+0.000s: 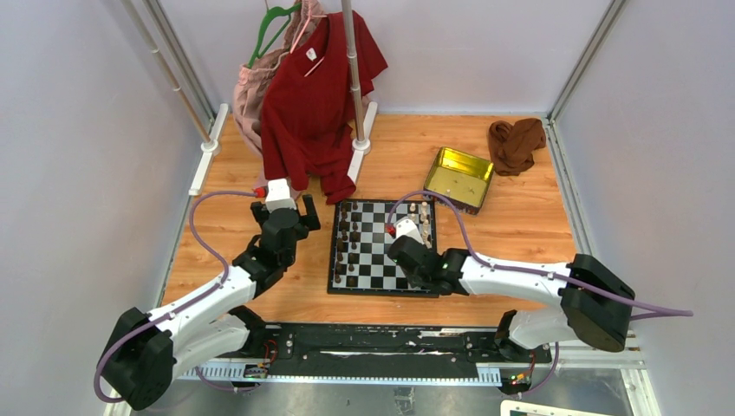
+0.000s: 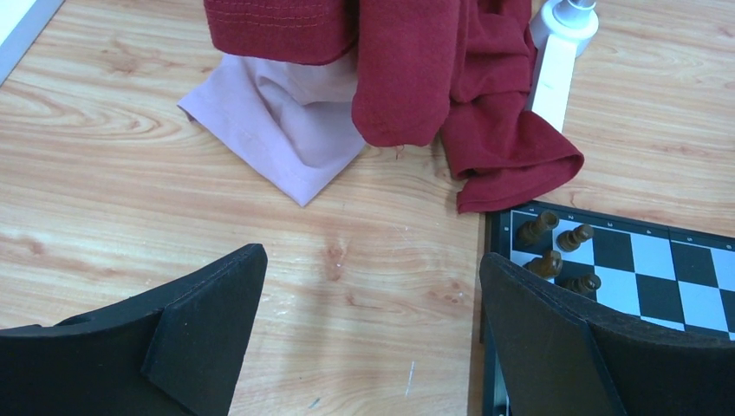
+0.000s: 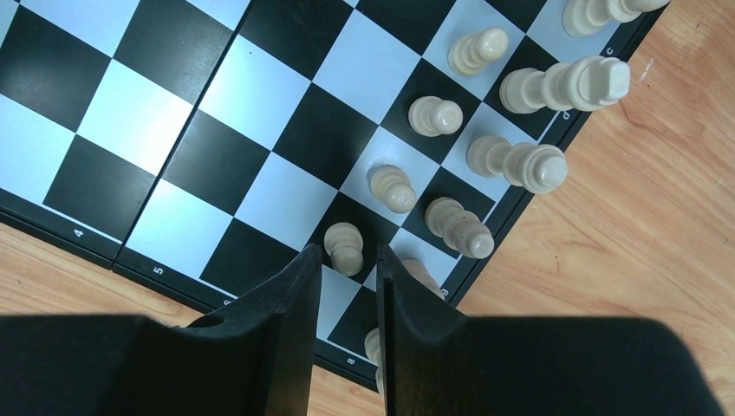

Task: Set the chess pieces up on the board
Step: Place the chess piece on the chessboard.

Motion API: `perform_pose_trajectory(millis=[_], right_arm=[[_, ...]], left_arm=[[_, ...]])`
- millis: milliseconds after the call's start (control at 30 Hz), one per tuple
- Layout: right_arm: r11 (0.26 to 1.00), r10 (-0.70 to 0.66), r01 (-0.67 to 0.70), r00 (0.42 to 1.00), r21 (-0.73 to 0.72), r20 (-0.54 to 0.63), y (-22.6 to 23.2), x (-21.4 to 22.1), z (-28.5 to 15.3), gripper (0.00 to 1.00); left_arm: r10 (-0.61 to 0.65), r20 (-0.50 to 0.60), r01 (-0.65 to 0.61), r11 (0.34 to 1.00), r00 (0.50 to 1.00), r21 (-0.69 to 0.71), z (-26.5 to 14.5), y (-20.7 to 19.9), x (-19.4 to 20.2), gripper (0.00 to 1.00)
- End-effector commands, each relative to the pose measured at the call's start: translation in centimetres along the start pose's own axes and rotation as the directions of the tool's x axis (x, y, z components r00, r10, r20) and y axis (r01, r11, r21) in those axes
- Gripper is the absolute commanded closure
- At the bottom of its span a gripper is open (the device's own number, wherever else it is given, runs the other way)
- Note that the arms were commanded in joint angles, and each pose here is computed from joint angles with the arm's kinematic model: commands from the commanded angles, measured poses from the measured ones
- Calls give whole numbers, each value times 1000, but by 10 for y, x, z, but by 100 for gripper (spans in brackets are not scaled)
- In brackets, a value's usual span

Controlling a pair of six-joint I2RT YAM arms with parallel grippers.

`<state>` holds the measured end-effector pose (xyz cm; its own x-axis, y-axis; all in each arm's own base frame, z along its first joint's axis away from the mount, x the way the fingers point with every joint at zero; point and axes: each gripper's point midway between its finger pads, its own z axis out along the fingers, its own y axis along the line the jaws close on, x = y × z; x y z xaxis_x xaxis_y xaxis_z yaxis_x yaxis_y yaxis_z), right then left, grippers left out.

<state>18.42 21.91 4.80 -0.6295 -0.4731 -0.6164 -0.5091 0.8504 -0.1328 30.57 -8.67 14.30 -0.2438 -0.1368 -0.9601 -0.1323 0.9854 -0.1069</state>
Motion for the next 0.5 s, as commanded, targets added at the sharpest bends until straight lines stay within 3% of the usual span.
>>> perform_pose_trajectory(millis=[0, 233, 467], right_arm=[[1000, -1, 1, 1000, -1, 7, -6, -2, -8, 67], [999, -21, 25, 993, -35, 114, -3, -44, -40, 67], [1000, -7, -2, 948, 25, 319, -30, -141, -70, 63]], left_arm=[[-27, 41, 28, 1000, 999, -10, -1, -3, -16, 0], [-39, 57, 41, 999, 998, -26, 1, -3, -25, 0], [-58, 83, 59, 998, 995, -5, 12, -28, -62, 0]])
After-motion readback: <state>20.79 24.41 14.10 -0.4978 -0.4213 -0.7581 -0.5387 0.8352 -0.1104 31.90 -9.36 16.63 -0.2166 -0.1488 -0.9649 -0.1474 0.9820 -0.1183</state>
